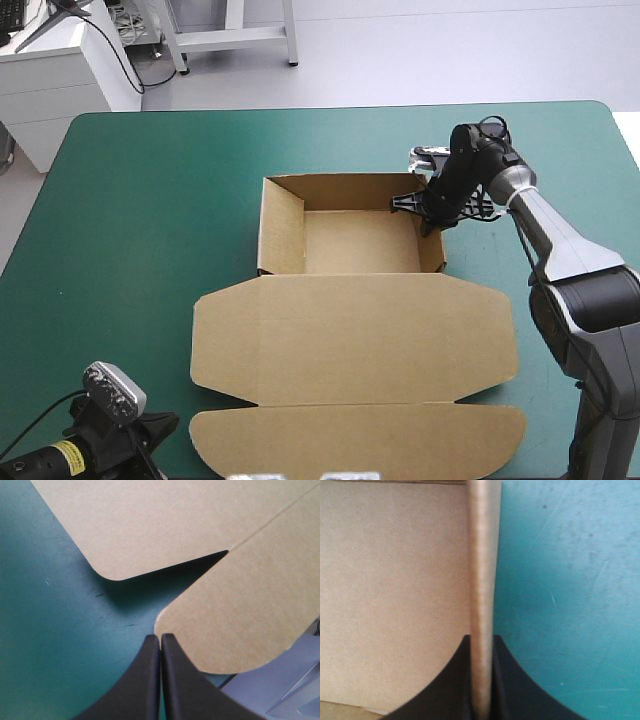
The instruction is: Fold the box
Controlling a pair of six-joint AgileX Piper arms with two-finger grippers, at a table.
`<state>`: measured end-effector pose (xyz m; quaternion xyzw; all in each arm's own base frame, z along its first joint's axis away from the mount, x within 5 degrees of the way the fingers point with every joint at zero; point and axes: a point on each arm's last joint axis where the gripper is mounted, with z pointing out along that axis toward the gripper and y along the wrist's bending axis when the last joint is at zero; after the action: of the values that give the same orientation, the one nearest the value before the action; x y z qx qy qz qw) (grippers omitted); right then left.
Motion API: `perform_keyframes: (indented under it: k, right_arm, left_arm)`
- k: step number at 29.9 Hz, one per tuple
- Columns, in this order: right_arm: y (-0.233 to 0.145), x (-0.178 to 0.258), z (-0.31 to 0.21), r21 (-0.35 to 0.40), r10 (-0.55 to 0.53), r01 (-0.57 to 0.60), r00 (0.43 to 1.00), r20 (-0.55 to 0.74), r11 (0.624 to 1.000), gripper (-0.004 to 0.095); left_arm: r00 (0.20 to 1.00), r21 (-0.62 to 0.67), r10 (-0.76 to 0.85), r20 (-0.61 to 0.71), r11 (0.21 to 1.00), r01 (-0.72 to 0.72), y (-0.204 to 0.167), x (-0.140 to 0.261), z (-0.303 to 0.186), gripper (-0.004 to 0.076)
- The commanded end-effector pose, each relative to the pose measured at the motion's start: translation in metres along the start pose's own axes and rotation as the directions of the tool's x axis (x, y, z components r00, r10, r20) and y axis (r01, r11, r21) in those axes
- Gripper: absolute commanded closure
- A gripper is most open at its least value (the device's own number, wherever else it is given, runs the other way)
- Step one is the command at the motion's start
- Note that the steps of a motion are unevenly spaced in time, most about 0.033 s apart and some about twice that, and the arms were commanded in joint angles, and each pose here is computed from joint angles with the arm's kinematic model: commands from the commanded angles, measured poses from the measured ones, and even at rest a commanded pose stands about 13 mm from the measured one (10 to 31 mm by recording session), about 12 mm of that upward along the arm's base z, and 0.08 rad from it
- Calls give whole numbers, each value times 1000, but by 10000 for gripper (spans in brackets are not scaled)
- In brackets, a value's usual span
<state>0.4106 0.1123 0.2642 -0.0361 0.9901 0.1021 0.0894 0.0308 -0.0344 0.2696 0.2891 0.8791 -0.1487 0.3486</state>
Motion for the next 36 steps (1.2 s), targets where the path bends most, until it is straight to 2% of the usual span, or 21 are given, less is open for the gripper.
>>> perform_keyframes:
  k: [1, 7, 14, 18, 24, 30, 33, 36]
  right_arm:
    - [-9, 3, -49, 0, 21, -21, 995, 101, 1000, 922]
    - [-58, 4, -81, 14, 136, -141, 975, 177, 990, 922]
    - [-140, 19, -125, 53, 276, -302, 918, 285, 952, 922]
    - [-194, 36, -144, 78, 384, -431, 862, 331, 899, 922]
    - [-252, 63, -162, 113, 483, -556, 792, 373, 824, 921]
    - [-282, 83, -170, 243, 494, -603, 779, 387, 760, 921]
    - [-284, 84, -171, 261, 497, -610, 776, 389, 748, 921]
    - [-283, 84, -171, 245, 501, -612, 773, 390, 752, 921]
  left_arm:
    - [997, 14, -8, 73, 1000, 7, -2, -11, -5, 732]
    - [997, 36, -21, 78, 999, 19, -3, -11, -5, 732]
    - [996, 61, -36, 83, 998, 31, -6, -12, -5, 732]
    - [995, 80, -48, 86, 996, 41, -7, -12, -5, 732]
    - [994, 105, -63, 91, 993, 53, -9, -13, -5, 732]
    - [994, 107, -64, 91, 993, 54, -10, -13, -5, 732]
    - [994, 107, -64, 89, 993, 54, -10, -13, -5, 732]
    - [993, 106, -64, 95, 993, 54, -9, -13, -5, 732]
